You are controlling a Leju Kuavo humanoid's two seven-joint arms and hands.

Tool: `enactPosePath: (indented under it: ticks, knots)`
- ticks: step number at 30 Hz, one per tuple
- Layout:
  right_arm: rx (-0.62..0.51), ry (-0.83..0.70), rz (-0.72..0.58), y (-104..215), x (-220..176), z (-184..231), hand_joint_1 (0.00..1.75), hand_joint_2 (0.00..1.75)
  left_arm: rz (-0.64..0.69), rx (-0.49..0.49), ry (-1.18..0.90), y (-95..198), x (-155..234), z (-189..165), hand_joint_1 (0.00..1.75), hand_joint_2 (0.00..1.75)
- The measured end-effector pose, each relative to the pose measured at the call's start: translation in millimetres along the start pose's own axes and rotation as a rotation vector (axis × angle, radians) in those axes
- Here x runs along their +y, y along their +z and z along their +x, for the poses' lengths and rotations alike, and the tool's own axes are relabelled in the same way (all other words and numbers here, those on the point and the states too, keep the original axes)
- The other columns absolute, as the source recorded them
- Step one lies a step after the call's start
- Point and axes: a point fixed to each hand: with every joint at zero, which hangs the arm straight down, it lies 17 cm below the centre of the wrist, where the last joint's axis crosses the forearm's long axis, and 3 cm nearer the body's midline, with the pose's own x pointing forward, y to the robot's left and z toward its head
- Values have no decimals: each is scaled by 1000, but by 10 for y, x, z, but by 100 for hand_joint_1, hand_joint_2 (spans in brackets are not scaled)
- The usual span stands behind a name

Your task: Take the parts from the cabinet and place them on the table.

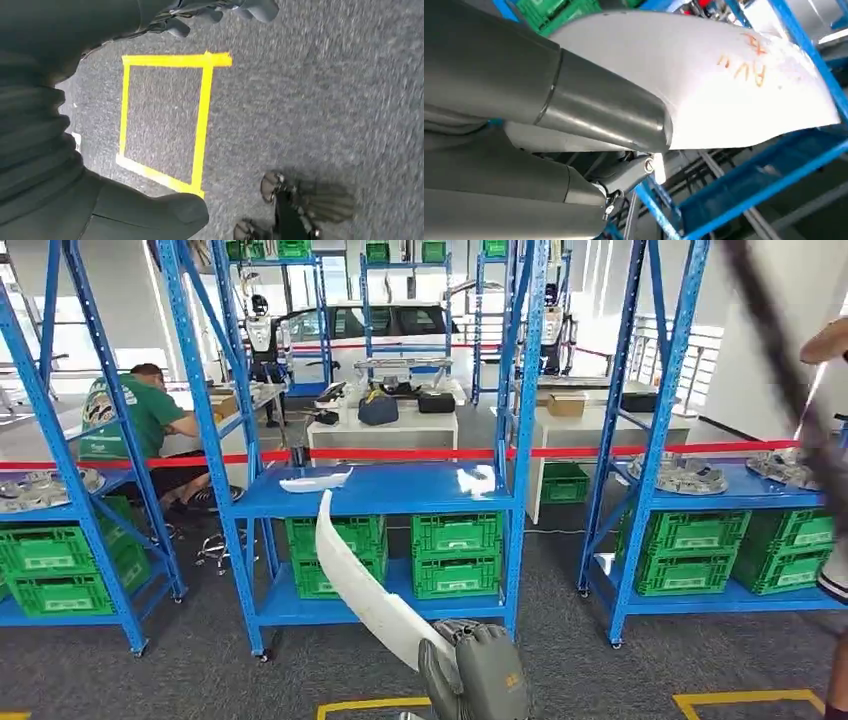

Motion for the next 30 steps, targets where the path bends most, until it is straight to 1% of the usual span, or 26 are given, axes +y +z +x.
enactPosePath:
  ticks: [5, 9, 13, 17, 23, 25, 26, 30]
  knots:
    - [7, 7, 9, 39, 44, -30, 175, 0, -3, 4, 0, 5, -5, -29, 0, 175]
    - [2, 41, 3, 46, 36, -39, 175, 0, -37, 12, -13, 16, -73, -38, 0, 175]
    - [19, 70, 22, 43, 57, -71, 175, 0, -31, 9, -2, 7, -44, -16, 0, 175]
    - [17, 103, 20, 57, 19, -130, 175, 0, -28, 32, -5, 8, -66, -32, 0, 175]
    - [21, 109, 38, 158, 105, -157, 175, 0, -36, 40, -6, 18, -126, -30, 0, 175]
    - [17, 102, 41, 213, 157, -121, 175, 0, -21, 38, -9, 1, -35, -35, 0, 175]
    - [20, 101, 45, 241, 174, -128, 175, 0, -24, 39, -7, 8, -71, -37, 0, 175]
    - [8, 106, 33, 207, 137, -101, 175, 0, -18, 58, -7, 17, -65, -110, 0, 175]
